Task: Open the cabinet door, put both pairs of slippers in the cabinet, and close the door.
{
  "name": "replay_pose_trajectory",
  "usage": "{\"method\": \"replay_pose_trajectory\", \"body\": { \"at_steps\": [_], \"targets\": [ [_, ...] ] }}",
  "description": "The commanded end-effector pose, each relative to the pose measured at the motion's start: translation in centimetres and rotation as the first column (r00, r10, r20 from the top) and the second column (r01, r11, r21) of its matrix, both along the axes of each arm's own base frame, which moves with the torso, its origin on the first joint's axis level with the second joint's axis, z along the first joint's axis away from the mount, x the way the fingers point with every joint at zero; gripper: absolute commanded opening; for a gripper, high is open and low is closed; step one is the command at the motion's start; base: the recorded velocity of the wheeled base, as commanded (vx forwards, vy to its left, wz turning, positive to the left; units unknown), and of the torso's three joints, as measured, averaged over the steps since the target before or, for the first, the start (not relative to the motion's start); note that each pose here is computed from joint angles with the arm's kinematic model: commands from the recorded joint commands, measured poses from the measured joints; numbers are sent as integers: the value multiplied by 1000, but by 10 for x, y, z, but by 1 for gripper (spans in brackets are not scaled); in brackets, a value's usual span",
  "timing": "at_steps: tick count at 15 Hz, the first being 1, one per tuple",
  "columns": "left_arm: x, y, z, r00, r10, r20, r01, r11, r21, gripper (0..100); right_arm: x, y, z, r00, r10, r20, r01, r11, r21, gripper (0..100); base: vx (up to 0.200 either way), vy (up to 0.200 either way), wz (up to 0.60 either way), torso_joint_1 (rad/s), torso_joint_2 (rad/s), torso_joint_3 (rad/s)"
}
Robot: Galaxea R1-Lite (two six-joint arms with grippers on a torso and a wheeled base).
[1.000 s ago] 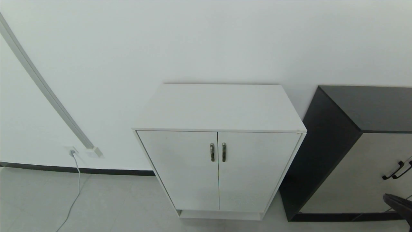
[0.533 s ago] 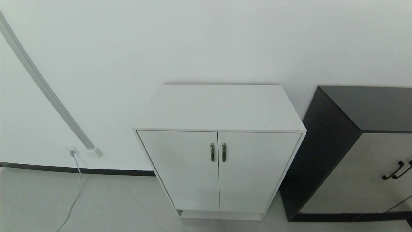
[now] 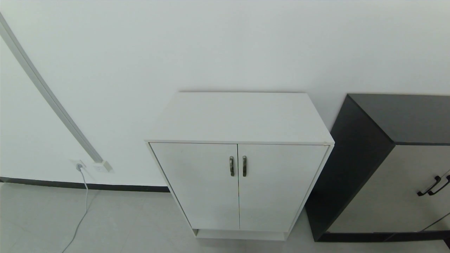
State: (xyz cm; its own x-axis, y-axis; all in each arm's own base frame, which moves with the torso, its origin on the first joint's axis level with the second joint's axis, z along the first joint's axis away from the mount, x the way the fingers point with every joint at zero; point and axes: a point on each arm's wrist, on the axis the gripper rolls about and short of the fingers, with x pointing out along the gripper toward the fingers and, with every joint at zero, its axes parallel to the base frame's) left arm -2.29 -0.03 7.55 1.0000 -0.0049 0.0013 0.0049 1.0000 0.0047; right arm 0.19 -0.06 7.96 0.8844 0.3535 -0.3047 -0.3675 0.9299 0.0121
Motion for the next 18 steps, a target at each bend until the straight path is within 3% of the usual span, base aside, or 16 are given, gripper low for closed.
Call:
{"method": "replay_pose_trajectory", "body": {
  "at_steps": [1,7,12,18],
  "targets": [
    [0,0,0,1000,-1,-1,1,1000,0,0,-1,-1,-1,1000,-26,10,26,1000,6,0,0,0,0,0,0,0],
    [0,0,0,1000,-1,-1,1,1000,0,0,-12,-2,-2,944,-301,135,295,953,62,0,0,0,0,0,0,0],
    [0,0,0,1000,0,-1,0,1000,0,0,-20,-1,-3,891,-400,215,387,917,99,0,0,0,0,0,0,0],
    [0,0,0,1000,0,-1,0,1000,0,0,-25,-1,-4,864,-420,278,403,907,119,0,0,0,0,0,0,0]
  ]
}}
